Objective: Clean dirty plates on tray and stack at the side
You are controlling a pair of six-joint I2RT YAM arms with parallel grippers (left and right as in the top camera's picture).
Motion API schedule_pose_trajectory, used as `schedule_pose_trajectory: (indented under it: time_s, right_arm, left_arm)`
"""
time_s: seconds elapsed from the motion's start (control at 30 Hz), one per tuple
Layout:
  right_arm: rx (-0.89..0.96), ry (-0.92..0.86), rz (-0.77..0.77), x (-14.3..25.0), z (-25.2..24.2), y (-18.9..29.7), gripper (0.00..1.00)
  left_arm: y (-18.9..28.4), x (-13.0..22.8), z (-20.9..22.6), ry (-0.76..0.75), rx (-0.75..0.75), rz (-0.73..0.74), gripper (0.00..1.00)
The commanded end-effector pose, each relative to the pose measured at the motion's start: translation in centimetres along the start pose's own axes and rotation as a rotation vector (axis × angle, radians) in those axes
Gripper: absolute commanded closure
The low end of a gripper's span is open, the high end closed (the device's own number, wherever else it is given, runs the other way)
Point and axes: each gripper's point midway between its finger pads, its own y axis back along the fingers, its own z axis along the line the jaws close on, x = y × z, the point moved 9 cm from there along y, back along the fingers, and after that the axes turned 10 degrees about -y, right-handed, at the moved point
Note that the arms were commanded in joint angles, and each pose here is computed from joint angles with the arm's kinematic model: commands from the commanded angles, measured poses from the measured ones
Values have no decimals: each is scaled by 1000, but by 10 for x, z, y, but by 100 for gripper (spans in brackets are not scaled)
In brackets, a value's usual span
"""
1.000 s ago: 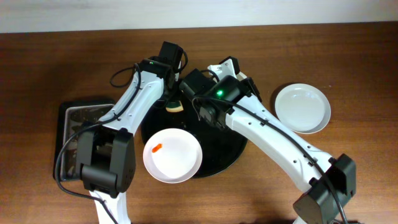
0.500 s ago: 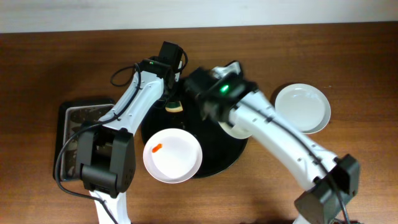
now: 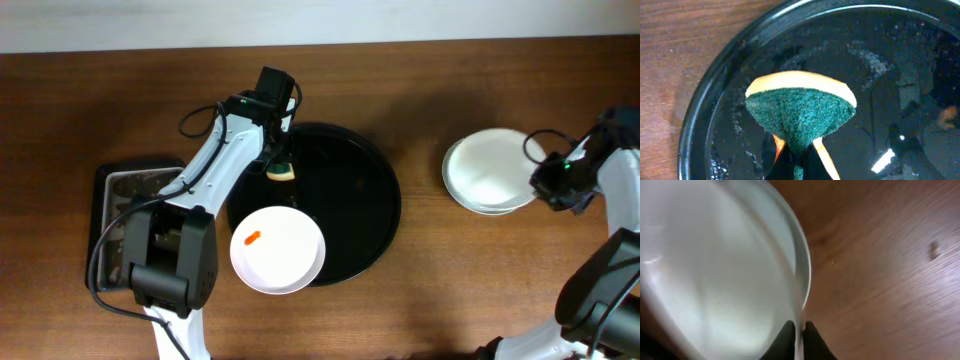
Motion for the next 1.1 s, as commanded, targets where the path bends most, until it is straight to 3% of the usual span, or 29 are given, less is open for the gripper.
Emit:
schedule_pose_trajectory:
  time_s: [0.0,0.07,0.13,0.2,0.27,0.33,0.43,0.57,0.7,0.77,0.83,0.87,0.97,1.0,1.07]
  right_arm:
    - [-41,-4,-1,2,5,2,59]
    - [-96,3,4,6,10,10,55]
    - [-245,137,-34,23,33,44,54]
    - [-364,327,-86,64,66,88,51]
    - [-435,526,-81,121,98,114,49]
    - [-461,750,33,186,133,109,48]
    - [-357,824,266,259,163,66,50]
    - [-134,777,454,316,171,8,54]
    - [-58,833,514,347,169,-13,56]
    - [-47,850,523,361,167,-12,53]
    - [-14,819,527,376,163,-12,44]
    - [1,802,531,383,160,-14,39]
    - [-18,708,519,396,154,-36,39]
    - [-20,680,516,396,152,-41,39]
    - [-36,606,504,397,150,-55,56]
  left_arm:
    - [2,-3,-2,-16,32,-9,100]
    - [16,-2,-2,-15,31,-22,100]
    - [58,-2,-2,-17,29,-95,100]
    - [103,7,3,9,22,-152,100]
    - [142,29,36,154,-80,-158,100]
    - [159,66,100,329,-228,-48,100]
    - [136,113,161,525,-276,85,100]
    - [64,169,187,619,-344,169,100]
    - [3,201,183,592,-375,92,100]
    - [-11,212,181,590,-408,66,100]
    - [-16,217,179,590,-408,61,100]
    - [-16,217,178,591,-403,60,97]
    - [-16,216,178,591,-396,57,63]
    - [-17,216,177,590,-388,55,56]
    - [-17,215,176,591,-371,51,50]
